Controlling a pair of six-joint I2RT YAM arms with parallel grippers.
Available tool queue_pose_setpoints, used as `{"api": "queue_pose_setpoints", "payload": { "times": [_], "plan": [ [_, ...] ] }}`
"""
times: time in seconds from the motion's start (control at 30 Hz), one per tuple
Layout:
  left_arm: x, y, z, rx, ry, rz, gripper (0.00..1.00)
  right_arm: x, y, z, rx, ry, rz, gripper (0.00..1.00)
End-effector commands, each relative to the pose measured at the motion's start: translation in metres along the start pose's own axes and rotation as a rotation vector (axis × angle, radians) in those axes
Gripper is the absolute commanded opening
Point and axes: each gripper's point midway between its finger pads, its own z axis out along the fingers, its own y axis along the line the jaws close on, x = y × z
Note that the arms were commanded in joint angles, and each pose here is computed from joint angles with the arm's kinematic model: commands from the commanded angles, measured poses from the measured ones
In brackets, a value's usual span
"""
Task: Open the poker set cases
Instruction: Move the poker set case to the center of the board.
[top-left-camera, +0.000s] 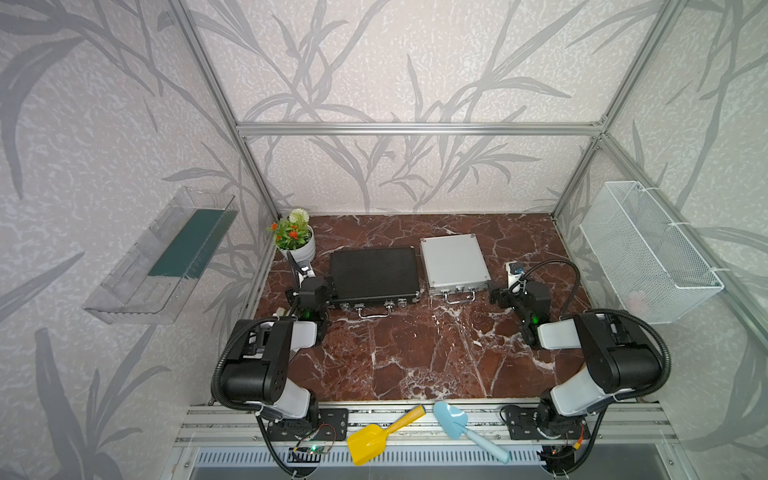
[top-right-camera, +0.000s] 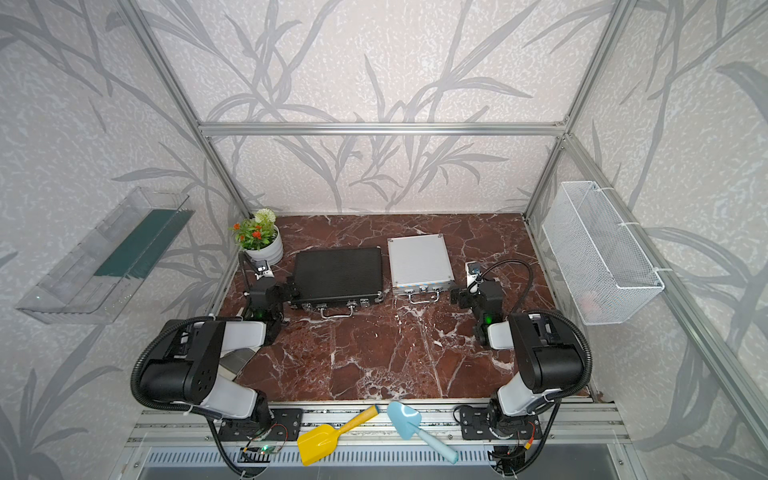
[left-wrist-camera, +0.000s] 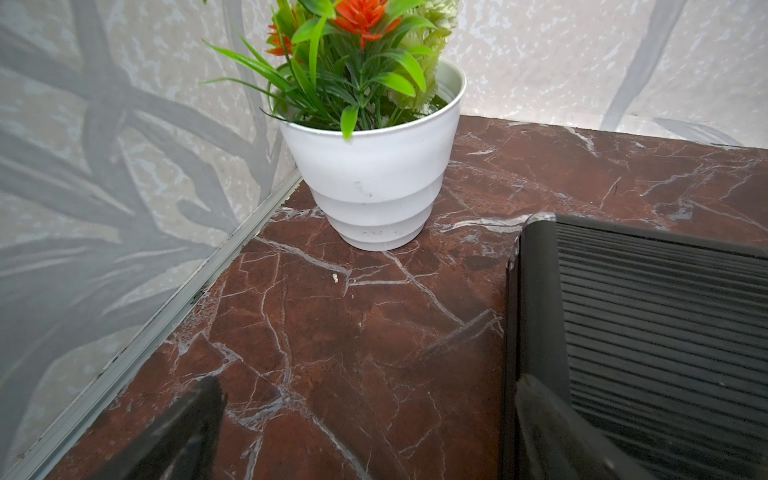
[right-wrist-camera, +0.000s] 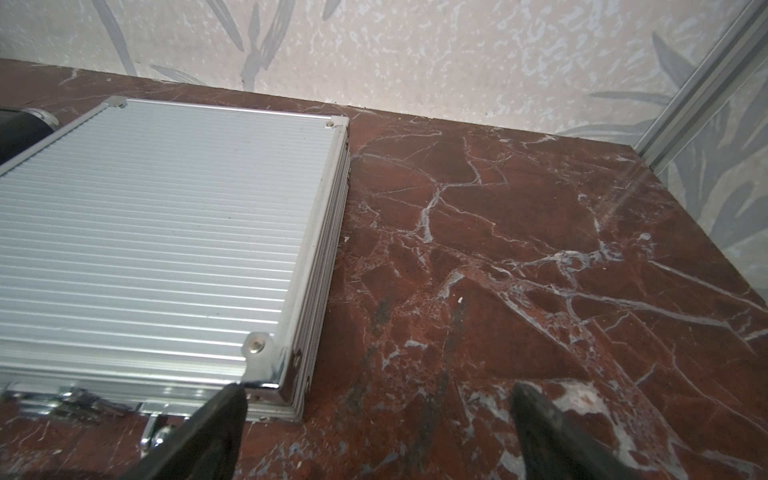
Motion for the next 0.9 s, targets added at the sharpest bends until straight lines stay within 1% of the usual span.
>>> {"api": "queue_pose_setpoints", "payload": {
  "times": [0.0, 0.1, 0.17, 0.2, 0.23, 0.27, 0.3, 0.33, 0.37, 0.4, 0.43, 0.47, 0.5, 0.6, 0.63, 0.73, 0.8, 0.87],
  "plan": [
    [-0.003, 0.001, 0.000, -0.001, -0.013, -0.001, 0.99, -0.014, 0.000, 0.001, -0.002, -0.040, -0.008, 0.99],
    [-0.002, 0.001, 0.000, 0.003, -0.009, -0.002, 0.99, -0.014, -0.002, 0.001, 0.012, -0.038, -0.002, 0.99],
    [-0.005, 0.004, 0.000, -0.008, -0.012, -0.010, 0.99, -0.015, -0.015, -0.001, 0.082, -0.040, 0.030, 0.99],
    [-0.006, 0.005, -0.001, -0.009, 0.009, -0.011, 0.99, -0.017, -0.022, -0.004, 0.117, -0.047, 0.052, 0.99],
    [-0.009, 0.004, -0.001, 0.000, 0.001, -0.011, 0.99, -0.019, -0.026, -0.008, 0.128, -0.053, 0.066, 0.99],
    [-0.014, 0.004, -0.001, -0.008, -0.004, -0.007, 0.99, -0.023, -0.030, -0.013, 0.137, -0.064, 0.081, 0.99],
    [-0.024, 0.010, -0.001, -0.052, 0.001, -0.005, 0.99, -0.027, -0.033, -0.018, 0.148, -0.060, 0.095, 0.99],
    [-0.031, 0.015, -0.003, -0.082, 0.037, -0.004, 0.99, -0.030, -0.037, -0.023, 0.160, -0.042, 0.117, 0.99],
    [-0.040, 0.017, -0.007, -0.086, 0.087, 0.000, 0.97, -0.027, -0.042, -0.028, 0.174, 0.014, 0.178, 0.99],
    [-0.054, 0.016, -0.012, -0.090, 0.080, 0.005, 0.96, -0.027, -0.045, -0.034, 0.179, 0.048, 0.245, 1.00],
    [-0.067, 0.014, -0.017, -0.078, 0.056, -0.002, 0.96, -0.027, -0.045, -0.039, 0.174, 0.063, 0.281, 1.00],
    [-0.083, 0.009, -0.025, -0.046, 0.023, -0.016, 0.96, -0.025, -0.044, -0.045, 0.172, 0.071, 0.315, 0.99],
    [-0.095, 0.001, -0.032, 0.003, 0.002, -0.034, 0.96, -0.025, -0.040, -0.049, 0.151, 0.072, 0.304, 0.99],
    [-0.120, -0.017, -0.054, 0.078, -0.043, -0.081, 0.96, -0.026, -0.038, -0.066, 0.142, 0.112, 0.357, 0.99],
    [-0.124, -0.023, -0.060, 0.095, -0.052, -0.083, 0.97, -0.028, -0.035, -0.071, 0.119, 0.116, 0.394, 0.99],
    [-0.132, -0.062, -0.082, 0.182, -0.077, -0.040, 0.99, -0.030, -0.016, -0.077, -0.006, 0.125, 0.531, 0.99],
    [-0.133, -0.089, -0.094, 0.223, -0.075, 0.008, 0.99, -0.024, -0.005, -0.075, -0.060, 0.146, 0.616, 0.99],
    [-0.132, -0.116, -0.101, 0.281, -0.062, 0.020, 0.99, -0.020, 0.003, -0.070, -0.106, 0.161, 0.667, 1.00]
  ]
}}
